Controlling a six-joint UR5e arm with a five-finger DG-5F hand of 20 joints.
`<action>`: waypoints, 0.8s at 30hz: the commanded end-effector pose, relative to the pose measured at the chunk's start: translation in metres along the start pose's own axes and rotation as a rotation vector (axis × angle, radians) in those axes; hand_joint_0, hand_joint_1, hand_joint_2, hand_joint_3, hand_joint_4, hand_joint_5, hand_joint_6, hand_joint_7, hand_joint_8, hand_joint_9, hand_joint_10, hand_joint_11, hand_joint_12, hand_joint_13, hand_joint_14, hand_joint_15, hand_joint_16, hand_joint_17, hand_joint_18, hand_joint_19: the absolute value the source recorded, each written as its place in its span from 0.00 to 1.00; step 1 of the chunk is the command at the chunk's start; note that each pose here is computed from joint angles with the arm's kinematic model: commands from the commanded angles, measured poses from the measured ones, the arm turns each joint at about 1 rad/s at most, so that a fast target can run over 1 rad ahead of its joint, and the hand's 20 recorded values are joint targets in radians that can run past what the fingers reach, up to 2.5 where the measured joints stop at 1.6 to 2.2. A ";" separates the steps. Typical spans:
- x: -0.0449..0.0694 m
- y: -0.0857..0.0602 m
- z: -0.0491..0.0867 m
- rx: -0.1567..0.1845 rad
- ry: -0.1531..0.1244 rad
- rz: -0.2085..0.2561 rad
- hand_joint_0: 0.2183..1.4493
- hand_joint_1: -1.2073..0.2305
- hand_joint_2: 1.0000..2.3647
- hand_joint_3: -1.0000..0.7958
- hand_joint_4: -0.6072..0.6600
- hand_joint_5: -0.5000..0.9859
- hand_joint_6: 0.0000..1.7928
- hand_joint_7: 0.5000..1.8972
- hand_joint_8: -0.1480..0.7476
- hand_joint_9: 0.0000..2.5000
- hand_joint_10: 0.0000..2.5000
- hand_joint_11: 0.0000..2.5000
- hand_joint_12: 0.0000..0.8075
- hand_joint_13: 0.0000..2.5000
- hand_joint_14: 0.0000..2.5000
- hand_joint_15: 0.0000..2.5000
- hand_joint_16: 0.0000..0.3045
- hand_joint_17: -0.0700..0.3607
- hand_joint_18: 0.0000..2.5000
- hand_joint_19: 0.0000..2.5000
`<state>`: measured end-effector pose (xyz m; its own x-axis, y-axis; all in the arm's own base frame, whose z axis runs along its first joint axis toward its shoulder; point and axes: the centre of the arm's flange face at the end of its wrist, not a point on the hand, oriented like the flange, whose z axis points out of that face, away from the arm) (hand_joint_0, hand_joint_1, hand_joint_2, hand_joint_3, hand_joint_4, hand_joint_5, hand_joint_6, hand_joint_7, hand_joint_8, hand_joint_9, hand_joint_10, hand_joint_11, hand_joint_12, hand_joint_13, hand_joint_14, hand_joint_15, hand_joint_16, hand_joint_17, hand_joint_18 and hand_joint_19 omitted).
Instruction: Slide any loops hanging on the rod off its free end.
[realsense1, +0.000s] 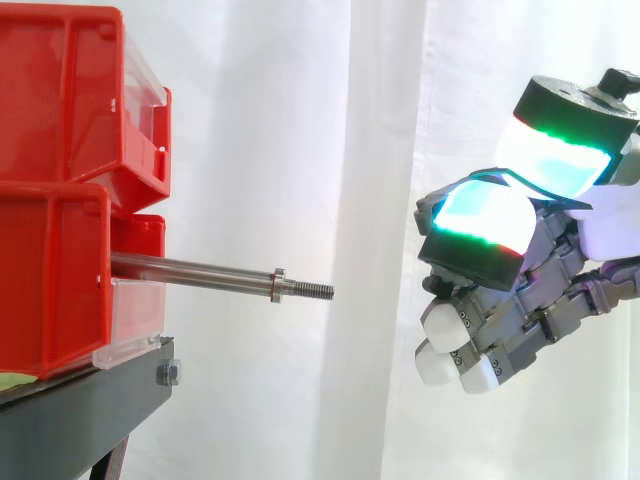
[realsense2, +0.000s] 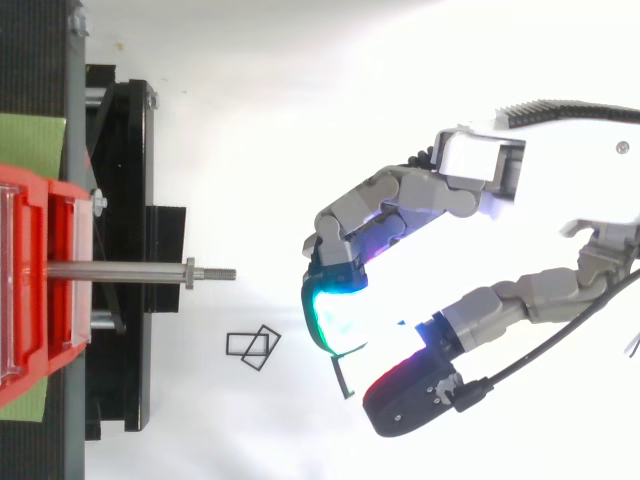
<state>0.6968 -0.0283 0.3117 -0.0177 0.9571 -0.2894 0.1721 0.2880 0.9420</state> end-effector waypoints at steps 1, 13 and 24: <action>0.000 0.000 0.000 0.003 0.001 0.010 0.32 0.33 0.01 0.32 0.52 0.21 0.47 0.53 0.44 0.30 0.00 0.05 0.27 0.25 0.00 0.00 0.12 0.35 0.22 0.04; -0.004 0.015 -0.007 0.072 0.020 0.033 0.31 0.34 0.00 0.29 0.54 0.21 0.47 0.49 0.43 0.30 0.00 0.05 0.27 0.25 0.00 0.00 0.12 0.35 0.21 0.05; -0.009 0.021 -0.007 0.073 0.019 0.034 0.30 0.43 0.00 0.28 0.56 0.21 0.46 0.49 0.44 0.31 0.00 0.04 0.27 0.25 0.00 0.00 0.12 0.35 0.22 0.05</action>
<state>0.6940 -0.0294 0.3349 -0.0308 0.9665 -0.2547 0.2436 0.2544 0.9359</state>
